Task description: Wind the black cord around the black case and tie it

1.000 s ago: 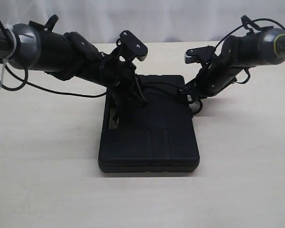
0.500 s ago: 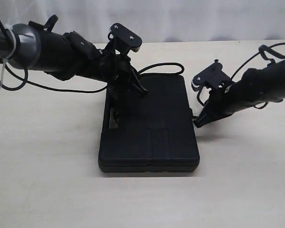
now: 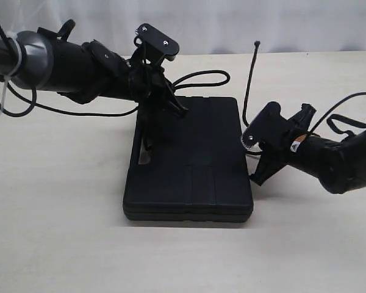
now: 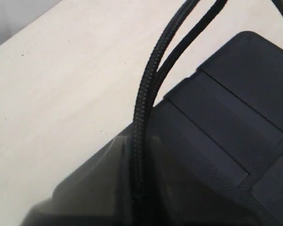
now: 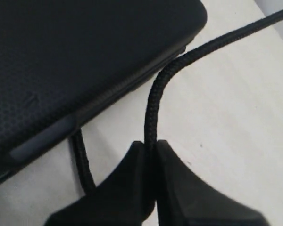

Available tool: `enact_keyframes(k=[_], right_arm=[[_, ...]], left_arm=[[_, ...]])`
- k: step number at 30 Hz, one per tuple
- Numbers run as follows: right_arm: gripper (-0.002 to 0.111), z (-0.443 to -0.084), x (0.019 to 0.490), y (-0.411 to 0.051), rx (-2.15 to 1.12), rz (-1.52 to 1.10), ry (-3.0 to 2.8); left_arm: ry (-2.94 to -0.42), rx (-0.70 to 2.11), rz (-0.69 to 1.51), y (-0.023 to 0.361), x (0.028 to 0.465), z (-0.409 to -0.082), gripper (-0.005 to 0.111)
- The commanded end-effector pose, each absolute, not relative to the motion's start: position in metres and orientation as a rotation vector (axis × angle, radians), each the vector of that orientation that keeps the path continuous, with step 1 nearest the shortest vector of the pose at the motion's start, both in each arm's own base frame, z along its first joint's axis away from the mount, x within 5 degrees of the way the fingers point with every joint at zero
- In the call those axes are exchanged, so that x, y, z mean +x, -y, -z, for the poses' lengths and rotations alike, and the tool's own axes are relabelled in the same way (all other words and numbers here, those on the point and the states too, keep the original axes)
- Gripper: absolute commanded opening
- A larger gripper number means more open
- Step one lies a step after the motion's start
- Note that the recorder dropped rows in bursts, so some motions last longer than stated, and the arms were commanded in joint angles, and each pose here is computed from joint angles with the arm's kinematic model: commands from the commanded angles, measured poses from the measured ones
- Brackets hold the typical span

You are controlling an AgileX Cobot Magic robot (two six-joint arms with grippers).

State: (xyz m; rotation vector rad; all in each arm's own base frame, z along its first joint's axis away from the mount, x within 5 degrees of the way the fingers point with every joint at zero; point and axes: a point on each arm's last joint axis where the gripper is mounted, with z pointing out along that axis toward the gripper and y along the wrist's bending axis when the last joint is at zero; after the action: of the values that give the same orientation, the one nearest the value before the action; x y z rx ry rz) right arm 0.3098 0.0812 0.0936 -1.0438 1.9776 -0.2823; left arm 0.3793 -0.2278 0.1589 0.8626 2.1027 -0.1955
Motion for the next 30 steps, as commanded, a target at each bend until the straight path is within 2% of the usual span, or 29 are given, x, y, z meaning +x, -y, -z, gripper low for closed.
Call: enact_keyframes(k=[1,12,14,16,22,24,26,29,30], right_arm=[[0.004,-0.094,0.302,-0.086,-1.166,0.323,-1.902],[0.004,-0.091,0.292,-0.105,-1.525,0.385,-1.69],[0.004,-0.093,0.292,-0.108,-1.511,0.406,-1.677],[0.004,-0.098,0.296,-0.105,-1.374,0.436,-1.727],[0.004,-0.132,0.311,-0.063,-0.372,0.511,-2.077],[0.004,-0.14,0.317,-0.057,-0.306,0.386,-2.218],[0.008,-0.144,0.322,-0.059,-0.322,0.12,-2.352],[0.024,-0.151,0.328,-0.06,-0.329,-0.193,-2.461],[0.029,-0.155,0.331,-0.058,-0.312,-0.216,-2.458]], left_arm=[[-2.076,0.764,0.117,0.222,0.386,-0.162,0.0],[-2.079,0.715,0.118,0.222,0.387,-0.163,0.0],[-2.082,0.72,0.125,0.222,0.386,-0.163,0.0],[-2.092,0.734,0.144,0.223,0.385,-0.162,0.0],[-2.103,0.757,0.167,0.225,0.383,-0.161,0.0],[-2.102,0.759,0.166,0.225,0.383,-0.161,0.0],[-2.094,0.779,0.156,0.225,0.383,-0.161,0.0],[-2.092,0.778,0.157,0.225,0.383,-0.161,0.0],[-2.092,0.778,0.157,0.225,0.383,-0.161,0.0]])
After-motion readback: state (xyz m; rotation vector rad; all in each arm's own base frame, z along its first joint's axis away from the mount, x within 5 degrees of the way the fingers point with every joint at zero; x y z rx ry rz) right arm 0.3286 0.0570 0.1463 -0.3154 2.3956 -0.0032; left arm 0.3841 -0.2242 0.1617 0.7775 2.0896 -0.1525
